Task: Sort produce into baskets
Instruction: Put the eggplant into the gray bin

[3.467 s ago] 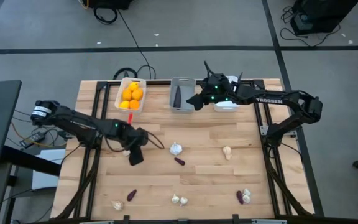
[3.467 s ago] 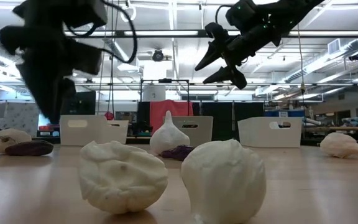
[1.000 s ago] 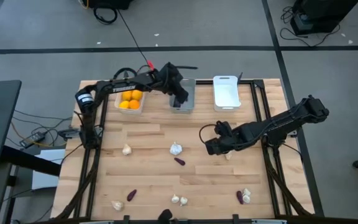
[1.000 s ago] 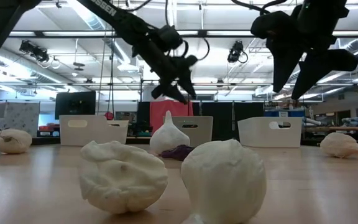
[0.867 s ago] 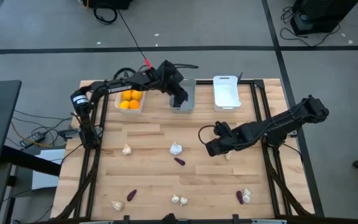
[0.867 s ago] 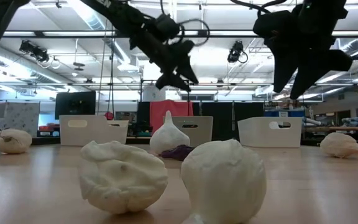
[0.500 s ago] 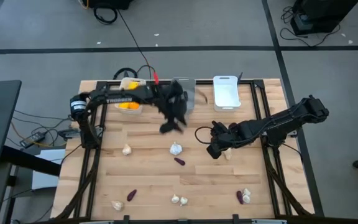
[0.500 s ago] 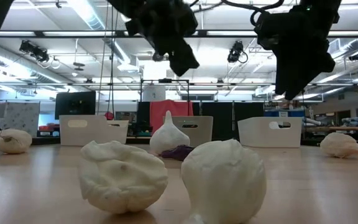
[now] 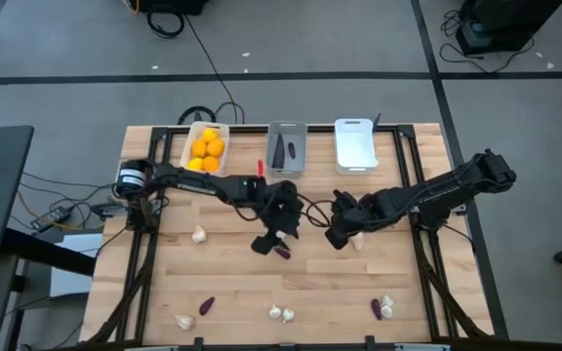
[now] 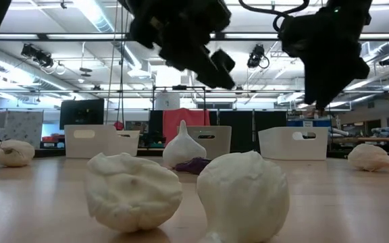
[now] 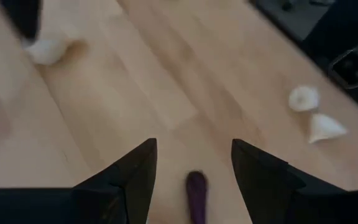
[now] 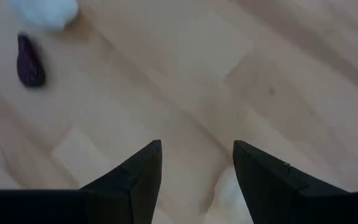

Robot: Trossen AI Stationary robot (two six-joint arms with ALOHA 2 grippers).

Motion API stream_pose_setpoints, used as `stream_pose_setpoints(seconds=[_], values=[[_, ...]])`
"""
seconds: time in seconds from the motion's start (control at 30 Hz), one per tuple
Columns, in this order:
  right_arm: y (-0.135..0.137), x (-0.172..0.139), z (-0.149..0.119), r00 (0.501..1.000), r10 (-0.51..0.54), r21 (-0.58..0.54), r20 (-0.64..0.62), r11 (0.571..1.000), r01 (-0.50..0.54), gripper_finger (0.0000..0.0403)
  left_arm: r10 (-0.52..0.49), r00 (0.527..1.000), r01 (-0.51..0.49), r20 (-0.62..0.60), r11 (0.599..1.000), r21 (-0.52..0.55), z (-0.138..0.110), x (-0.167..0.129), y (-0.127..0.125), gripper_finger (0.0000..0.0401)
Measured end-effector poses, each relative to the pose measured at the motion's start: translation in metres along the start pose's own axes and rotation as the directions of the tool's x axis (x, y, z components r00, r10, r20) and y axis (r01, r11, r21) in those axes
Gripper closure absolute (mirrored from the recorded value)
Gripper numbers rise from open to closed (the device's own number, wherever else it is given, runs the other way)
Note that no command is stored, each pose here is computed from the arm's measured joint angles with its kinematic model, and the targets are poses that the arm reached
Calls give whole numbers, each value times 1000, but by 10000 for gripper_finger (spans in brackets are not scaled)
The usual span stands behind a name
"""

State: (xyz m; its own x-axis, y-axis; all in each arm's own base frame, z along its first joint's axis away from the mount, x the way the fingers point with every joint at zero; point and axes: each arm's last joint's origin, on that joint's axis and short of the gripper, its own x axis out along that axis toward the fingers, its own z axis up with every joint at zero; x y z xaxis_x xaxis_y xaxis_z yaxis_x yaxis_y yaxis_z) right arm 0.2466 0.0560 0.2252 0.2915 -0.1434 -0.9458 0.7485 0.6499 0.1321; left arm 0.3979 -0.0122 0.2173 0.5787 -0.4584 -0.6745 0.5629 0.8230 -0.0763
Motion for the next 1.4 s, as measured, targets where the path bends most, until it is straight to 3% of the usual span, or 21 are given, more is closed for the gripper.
stream_pose_setpoints(seconds=[0.2,0.53,0.67,0.93,1.27,1.4], values=[[-1,-1,-9,998,-17,-47,-64,999,14,195,-3,1000,2,-11,998,-63,-19,20,-10,187],[1,-4,-19,996,-33,35,-77,999,36,195,58,996,-60,-72,998,-27,-37,37,-28,187],[4,-5,-24,998,-31,64,-60,997,35,195,89,990,-84,-110,995,46,-49,43,-34,187],[7,-7,-31,998,-22,87,-64,996,28,195,195,972,-186,-130,979,77,-53,52,-40,189],[9,-9,-37,997,-9,105,-74,994,17,195,138,979,-123,-151,987,100,-61,71,-47,257],[9,-9,-37,996,-6,111,-85,994,15,195,175,972,-165,-157,983,76,-59,70,-49,295]])
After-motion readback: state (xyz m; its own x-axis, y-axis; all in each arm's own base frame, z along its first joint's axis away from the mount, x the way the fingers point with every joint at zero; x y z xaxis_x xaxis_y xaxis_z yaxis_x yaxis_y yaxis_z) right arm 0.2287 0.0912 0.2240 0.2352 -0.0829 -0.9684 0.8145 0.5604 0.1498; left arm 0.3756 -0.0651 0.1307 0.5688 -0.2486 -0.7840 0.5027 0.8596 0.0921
